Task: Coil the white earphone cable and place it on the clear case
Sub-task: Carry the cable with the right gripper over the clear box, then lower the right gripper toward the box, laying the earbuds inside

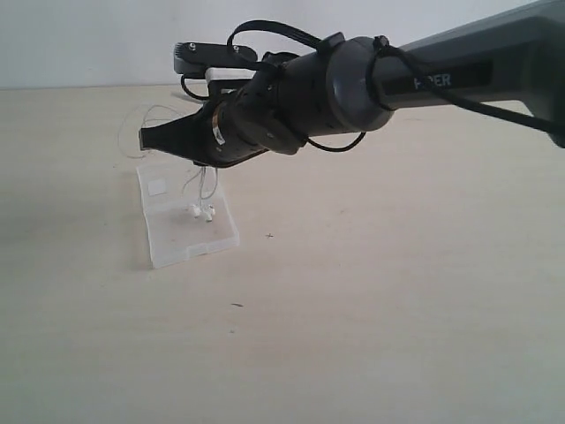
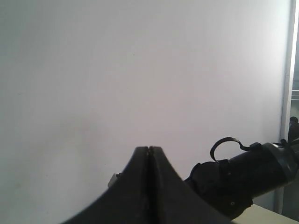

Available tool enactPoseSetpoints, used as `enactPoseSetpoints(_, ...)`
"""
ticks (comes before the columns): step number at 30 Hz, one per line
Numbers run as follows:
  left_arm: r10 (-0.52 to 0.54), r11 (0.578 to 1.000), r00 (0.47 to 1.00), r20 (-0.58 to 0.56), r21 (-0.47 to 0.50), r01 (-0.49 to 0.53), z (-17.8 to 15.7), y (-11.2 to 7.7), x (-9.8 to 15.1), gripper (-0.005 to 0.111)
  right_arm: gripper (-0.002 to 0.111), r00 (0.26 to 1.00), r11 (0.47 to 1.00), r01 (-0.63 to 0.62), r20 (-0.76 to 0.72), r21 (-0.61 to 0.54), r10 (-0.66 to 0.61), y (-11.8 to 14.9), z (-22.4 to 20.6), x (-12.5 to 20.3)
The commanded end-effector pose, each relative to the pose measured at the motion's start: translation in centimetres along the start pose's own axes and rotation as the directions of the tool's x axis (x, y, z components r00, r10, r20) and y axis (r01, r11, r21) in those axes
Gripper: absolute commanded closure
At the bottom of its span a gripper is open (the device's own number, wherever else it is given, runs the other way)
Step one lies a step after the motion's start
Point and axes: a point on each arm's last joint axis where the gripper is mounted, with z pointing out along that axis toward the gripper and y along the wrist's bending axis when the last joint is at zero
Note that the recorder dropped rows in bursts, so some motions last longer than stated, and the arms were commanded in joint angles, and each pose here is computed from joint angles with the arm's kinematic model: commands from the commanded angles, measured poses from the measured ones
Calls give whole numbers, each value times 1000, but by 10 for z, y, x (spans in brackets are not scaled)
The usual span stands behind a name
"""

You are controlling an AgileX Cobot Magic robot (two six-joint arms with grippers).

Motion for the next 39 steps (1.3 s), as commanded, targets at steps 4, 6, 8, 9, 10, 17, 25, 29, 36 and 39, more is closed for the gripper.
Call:
enactPoseSetpoints(4, -5, 1000, 1000, 5, 3, 5, -1, -1, 0, 107, 108, 998, 999, -37, -48, 12, 38, -1, 16, 17)
enactPoseSetpoints(6, -5, 1000, 1000, 5, 3, 5, -1, -1, 0, 107, 108, 998, 999, -39, -54, 14, 40, -1, 19, 19)
enactPoseSetpoints(8, -5, 1000, 1000, 5, 3, 5, -1, -1, 0, 107, 108, 998, 999, -39, -58, 16, 40, -2, 20, 20)
enactPoseSetpoints(9, -5, 1000, 1000, 5, 3, 5, -1, -1, 0, 107, 108, 997, 999, -37, -63, 19, 38, -2, 22, 22)
enactPoseSetpoints(10, -7, 1000, 1000, 5, 3, 7, -1, -1, 0, 107, 108, 997, 999, -37, -65, 20, 38, -3, 22, 23)
enactPoseSetpoints(17, -19, 1000, 1000, 3, 4, 19, -1, -1, 0, 107, 108, 995, 999, -34, -95, 38, 38, -7, 34, 34)
enactPoseSetpoints(25, -17, 1000, 1000, -6, 12, 17, -1, -1, 1, 107, 104, 994, 999, -35, -101, 40, 39, -9, 38, 38)
enactPoseSetpoints(29, -17, 1000, 1000, -6, 12, 17, -1, -1, 1, 107, 85, 995, 999, -35, -92, 33, 38, -7, 38, 35)
enactPoseSetpoints(36, -20, 1000, 1000, -6, 12, 20, -1, -1, 1, 107, 60, 996, 999, -37, -80, 29, 39, -4, 37, 29)
enactPoseSetpoints(39, -20, 1000, 1000, -6, 12, 20, -1, -1, 1, 107, 52, 996, 998, -35, -81, 46, 39, -3, 36, 25)
